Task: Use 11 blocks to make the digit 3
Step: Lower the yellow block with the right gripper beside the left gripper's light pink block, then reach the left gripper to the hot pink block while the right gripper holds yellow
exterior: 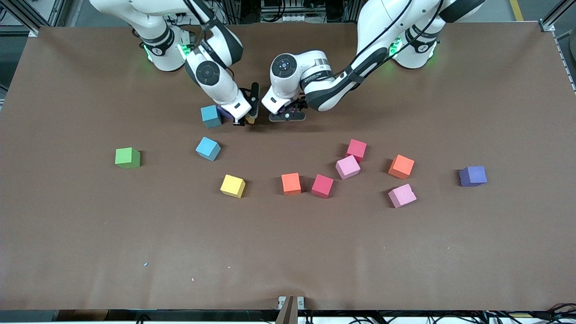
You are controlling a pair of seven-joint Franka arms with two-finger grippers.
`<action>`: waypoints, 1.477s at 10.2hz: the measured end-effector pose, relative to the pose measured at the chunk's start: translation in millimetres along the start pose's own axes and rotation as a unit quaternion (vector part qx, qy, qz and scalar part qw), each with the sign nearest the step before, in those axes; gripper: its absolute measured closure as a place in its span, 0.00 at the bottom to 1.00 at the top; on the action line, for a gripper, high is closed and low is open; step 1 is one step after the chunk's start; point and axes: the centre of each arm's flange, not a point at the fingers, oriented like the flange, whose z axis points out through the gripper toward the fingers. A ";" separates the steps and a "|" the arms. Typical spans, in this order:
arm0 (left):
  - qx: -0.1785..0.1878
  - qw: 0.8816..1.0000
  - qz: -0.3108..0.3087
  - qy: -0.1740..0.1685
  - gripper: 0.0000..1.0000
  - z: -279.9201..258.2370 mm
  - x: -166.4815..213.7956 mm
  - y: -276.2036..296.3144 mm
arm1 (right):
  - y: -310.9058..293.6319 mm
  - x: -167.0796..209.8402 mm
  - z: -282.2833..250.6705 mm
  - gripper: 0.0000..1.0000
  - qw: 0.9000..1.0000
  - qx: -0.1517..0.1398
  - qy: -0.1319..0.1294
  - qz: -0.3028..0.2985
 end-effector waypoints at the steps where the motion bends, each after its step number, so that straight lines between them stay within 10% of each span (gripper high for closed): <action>1: 0.010 1.000 -0.006 0.001 0.00 -5.3 4.7 -3.1 | -3.2 3.1 0.7 0.47 1.000 -0.001 0.000 -0.004; 15: -0.061 0.976 -0.200 0.066 0.00 -183.3 199.0 -150.7 | -25.4 77.4 12.8 0.47 0.999 -0.012 0.012 -0.043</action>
